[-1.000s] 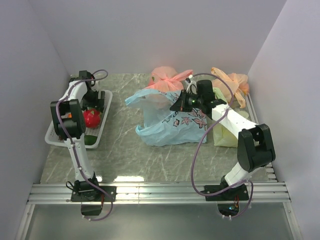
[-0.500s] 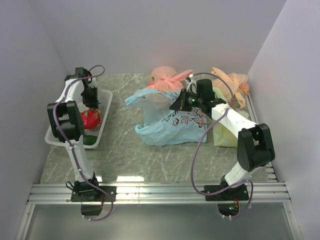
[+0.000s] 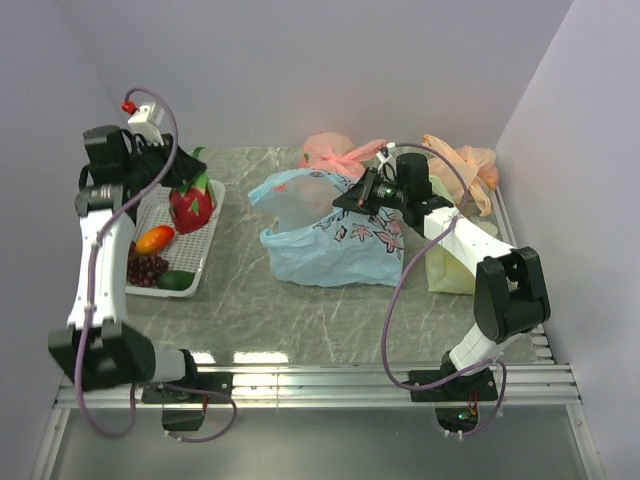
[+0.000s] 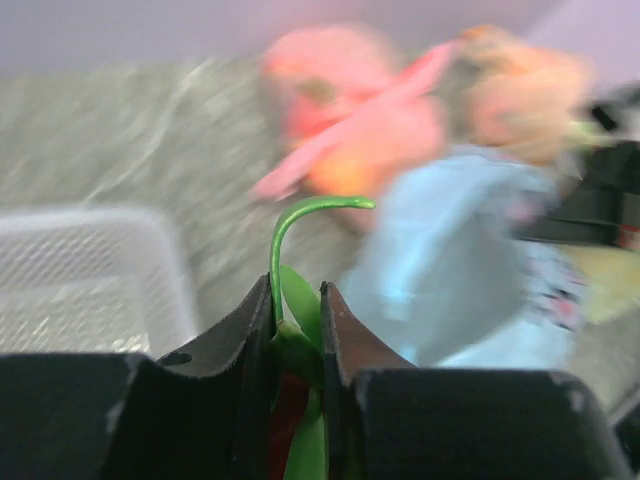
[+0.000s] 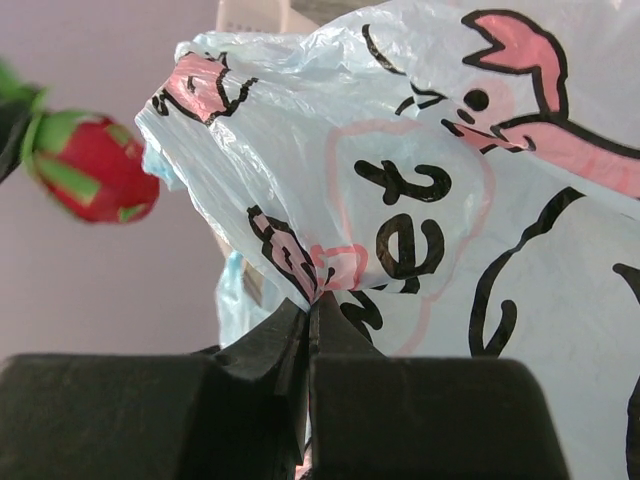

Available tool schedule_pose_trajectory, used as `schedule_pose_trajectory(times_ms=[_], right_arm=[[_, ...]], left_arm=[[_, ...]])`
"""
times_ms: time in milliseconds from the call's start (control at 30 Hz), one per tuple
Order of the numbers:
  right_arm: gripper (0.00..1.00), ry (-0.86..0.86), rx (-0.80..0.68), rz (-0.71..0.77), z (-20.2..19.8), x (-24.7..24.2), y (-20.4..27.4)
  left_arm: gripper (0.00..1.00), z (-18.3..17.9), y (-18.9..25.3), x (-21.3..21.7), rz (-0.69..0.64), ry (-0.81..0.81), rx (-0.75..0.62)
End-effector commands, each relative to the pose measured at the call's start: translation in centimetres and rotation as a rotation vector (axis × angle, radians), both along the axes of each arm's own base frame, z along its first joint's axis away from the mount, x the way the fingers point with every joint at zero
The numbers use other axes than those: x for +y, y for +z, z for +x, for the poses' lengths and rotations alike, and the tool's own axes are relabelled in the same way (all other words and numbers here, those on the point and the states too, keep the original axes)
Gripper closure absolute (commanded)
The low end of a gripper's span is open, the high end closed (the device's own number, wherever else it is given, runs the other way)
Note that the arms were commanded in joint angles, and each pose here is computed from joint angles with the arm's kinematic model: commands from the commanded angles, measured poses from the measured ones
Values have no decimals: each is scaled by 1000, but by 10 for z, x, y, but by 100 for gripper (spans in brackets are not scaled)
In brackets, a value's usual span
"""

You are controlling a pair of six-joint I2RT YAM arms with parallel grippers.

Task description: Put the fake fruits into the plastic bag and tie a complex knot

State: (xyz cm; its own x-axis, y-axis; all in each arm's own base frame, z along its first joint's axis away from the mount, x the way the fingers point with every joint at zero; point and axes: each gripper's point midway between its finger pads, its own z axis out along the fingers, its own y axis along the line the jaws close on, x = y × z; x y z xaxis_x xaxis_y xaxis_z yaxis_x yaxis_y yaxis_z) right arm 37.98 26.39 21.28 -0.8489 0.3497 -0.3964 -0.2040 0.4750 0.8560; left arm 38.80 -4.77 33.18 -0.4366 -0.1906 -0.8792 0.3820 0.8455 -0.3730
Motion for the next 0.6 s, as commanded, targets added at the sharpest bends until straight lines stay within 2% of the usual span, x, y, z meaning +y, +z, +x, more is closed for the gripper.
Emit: schedule_pose_trajectory(times_ms=[0,167,267,333,400,433,567], right_arm=[[100,6,-33,66,2,3,26],[100,49,-51,72,-8,6,26],[100,71,-53,89,-13,9,26],[100,90,-42,104,-18,11,23],[100,94,-43,119,-19,12,25],[100,95,-36,125,-20,12,23],[100,63,-9,183,-17,14,29]], left_arm=[[99,-32,72,-71,-118,-288,-315],[100,-50,101,-134,-167,-451,-453],[99,-42,98,-166,-170,-464,-529],[99,-27,82,-175,-144,-393,-547],[99,-21,73,-193,-138,-391,-599],[99,-10,63,-193,-127,-332,-592],[100,-4,22,-217,-133,-294,-535]])
